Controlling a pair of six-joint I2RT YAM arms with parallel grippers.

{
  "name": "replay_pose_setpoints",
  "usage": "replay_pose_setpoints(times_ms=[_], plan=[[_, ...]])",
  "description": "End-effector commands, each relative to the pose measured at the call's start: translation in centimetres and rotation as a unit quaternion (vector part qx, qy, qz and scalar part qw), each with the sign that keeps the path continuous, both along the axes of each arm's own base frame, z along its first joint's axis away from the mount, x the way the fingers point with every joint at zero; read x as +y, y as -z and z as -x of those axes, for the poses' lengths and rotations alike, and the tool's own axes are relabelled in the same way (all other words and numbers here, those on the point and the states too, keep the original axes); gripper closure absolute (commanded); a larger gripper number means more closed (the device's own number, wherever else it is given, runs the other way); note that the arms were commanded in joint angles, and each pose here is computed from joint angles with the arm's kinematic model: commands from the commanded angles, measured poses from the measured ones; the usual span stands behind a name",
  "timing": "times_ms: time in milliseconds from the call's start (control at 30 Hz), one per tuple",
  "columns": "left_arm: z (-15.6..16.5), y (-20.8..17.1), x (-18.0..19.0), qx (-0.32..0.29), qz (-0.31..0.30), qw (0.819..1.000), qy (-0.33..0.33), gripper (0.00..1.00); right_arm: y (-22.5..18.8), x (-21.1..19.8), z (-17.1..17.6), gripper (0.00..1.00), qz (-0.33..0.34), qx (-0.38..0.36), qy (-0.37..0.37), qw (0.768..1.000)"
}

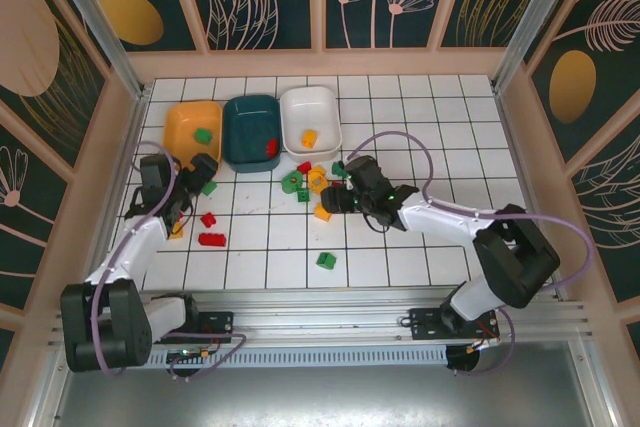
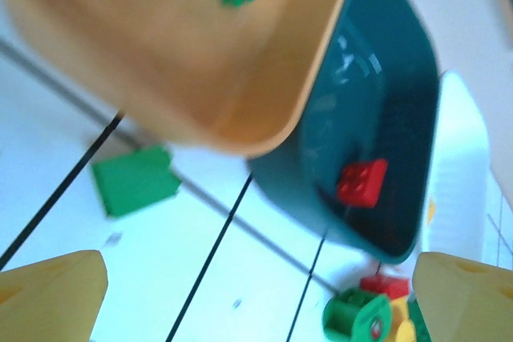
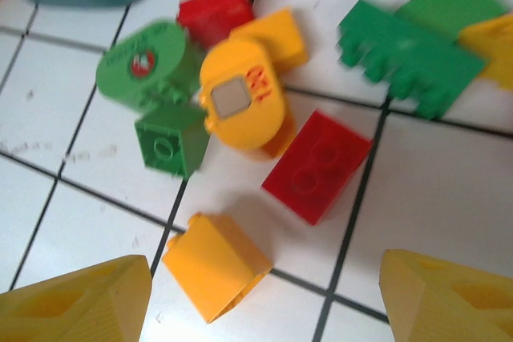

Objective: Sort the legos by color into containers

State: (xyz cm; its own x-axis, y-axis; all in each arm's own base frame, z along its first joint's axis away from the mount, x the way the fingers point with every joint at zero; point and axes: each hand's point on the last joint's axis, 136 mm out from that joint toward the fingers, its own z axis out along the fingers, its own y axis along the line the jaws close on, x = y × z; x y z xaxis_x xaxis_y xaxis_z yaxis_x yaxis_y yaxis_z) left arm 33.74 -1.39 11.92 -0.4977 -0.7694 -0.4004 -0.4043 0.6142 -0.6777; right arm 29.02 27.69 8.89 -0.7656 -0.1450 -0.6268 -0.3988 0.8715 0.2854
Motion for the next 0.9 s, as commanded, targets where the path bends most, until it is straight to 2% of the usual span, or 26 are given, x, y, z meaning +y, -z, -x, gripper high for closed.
replay_pose_setpoints(times_ms=[0, 167, 533, 700, 867], plan=[[0.1, -1.5, -0.8, -0.031, 0.03, 0.999, 0.004, 0.03, 1.0, 1.9, 1.3, 0.25, 0.006, 0.021, -0.039, 0.999], [0.8, -1.6, -1.0, -0.046, 0.04, 0.998, 0.003, 0.02, 4.2, 2.9, 1.7, 0.28, 0.039, 0.052, -0.058, 0.996], [0.7, -0.3, -2.5, -0.048, 0.075, 0.995, 0.035, 0.03, 7.7, 3.9, 0.9, 0.29, 0.08, 0.066, -0.061, 0.993], [1.7, -0.6, -2.9, -0.073, 0.073, 0.994, 0.041, 0.04, 8.9, 3.6, 1.6, 0.4, 0.104, 0.053, -0.064, 0.991], [2.3, -1.1, -3.1, -0.072, 0.078, 0.993, 0.044, 0.05, 8.0, 3.5, 2.5, 0.54, 0.114, 0.039, -0.065, 0.991]])
